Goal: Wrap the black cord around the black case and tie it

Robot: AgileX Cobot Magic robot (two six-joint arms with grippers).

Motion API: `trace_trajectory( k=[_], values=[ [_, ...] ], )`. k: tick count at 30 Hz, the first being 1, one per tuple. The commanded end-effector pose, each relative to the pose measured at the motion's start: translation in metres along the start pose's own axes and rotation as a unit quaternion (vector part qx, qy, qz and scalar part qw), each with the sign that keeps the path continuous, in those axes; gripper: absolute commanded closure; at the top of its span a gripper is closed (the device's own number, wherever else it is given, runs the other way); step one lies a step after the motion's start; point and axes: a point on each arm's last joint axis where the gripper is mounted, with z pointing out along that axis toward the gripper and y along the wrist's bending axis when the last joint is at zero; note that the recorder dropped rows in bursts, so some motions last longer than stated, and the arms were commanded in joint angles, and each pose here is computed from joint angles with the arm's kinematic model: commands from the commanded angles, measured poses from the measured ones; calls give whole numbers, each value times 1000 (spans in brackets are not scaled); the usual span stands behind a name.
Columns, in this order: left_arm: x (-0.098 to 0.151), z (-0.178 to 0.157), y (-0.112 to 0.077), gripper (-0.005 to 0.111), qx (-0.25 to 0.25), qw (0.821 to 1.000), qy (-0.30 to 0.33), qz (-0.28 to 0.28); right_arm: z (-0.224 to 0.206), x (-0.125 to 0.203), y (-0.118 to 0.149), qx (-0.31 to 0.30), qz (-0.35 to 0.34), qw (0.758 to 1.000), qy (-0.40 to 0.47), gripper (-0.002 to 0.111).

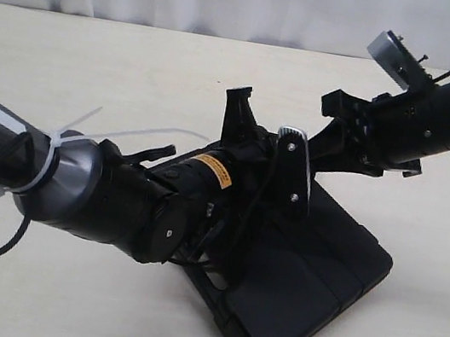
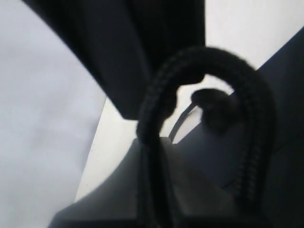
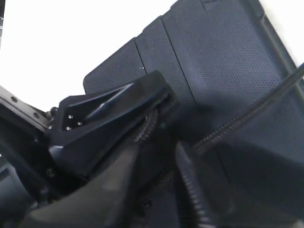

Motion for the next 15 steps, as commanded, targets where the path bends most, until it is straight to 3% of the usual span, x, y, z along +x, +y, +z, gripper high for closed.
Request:
trace_trajectory(
  k=[1, 9, 15],
  values=[
    [-1, 0, -1, 107, 10, 1000, 6, -13, -2, 1, 0, -3, -4, 1000, 1, 65],
    [1, 0, -4, 107, 25, 999, 14, -15, -4, 0, 2, -3, -23, 1000, 4, 59],
    [2, 0, -4, 107, 28, 999, 15, -15, -17, -11, 6, 37, -140, 990, -3, 59]
  ],
)
